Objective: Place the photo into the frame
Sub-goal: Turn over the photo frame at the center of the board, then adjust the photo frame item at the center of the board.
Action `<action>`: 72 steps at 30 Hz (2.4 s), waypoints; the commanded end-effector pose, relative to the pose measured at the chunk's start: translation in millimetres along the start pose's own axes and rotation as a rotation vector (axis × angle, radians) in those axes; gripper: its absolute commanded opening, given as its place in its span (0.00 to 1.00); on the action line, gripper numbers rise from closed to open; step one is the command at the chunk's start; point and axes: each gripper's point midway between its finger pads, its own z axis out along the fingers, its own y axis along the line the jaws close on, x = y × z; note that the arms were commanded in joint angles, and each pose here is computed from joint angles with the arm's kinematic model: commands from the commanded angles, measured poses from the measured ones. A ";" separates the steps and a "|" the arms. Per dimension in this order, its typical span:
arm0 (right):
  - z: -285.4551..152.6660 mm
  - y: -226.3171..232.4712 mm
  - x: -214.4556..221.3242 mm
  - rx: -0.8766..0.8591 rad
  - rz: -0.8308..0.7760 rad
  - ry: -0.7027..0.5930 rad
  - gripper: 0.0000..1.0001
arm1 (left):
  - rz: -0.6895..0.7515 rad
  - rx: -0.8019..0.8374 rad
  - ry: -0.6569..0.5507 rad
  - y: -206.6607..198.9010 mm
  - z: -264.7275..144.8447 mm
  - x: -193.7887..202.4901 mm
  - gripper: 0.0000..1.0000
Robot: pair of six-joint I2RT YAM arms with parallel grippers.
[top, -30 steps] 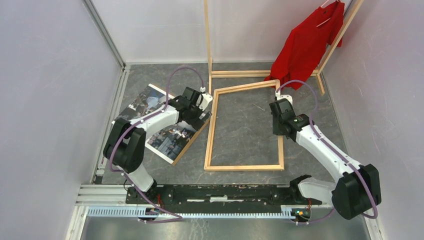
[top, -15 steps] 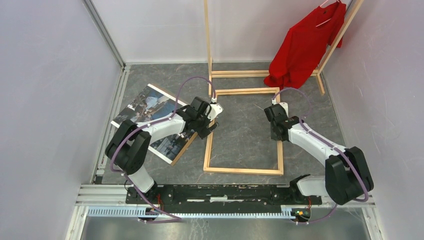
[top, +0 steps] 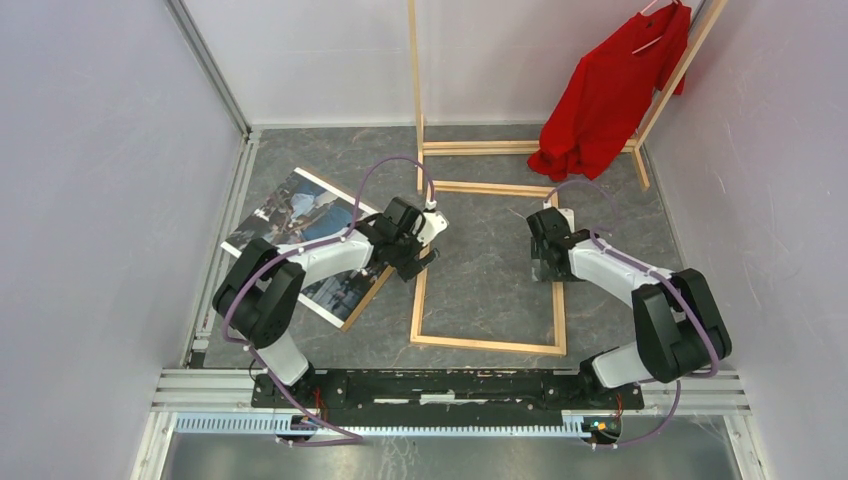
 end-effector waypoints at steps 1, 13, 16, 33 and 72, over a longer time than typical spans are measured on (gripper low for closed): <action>-5.1 3.2 -33.4 -0.015 0.037 -0.067 0.73 | 0.041 0.066 -0.031 -15.9 2.5 -5.9 1.00; -10.4 36.0 -84.1 -0.199 0.037 -0.110 0.72 | 0.030 0.217 -0.042 -49.4 -12.4 -25.2 1.00; -29.0 50.5 -98.3 -0.263 0.035 -0.176 0.74 | 0.034 0.205 -0.053 -36.6 -37.6 -44.4 1.00; -106.0 294.9 -168.4 -0.823 -0.349 -0.321 0.81 | -0.360 -0.267 0.128 187.6 -165.9 109.0 1.00; -88.0 340.8 27.9 -0.945 -0.472 -0.109 0.66 | -0.545 -0.528 0.539 208.3 -105.9 306.2 1.00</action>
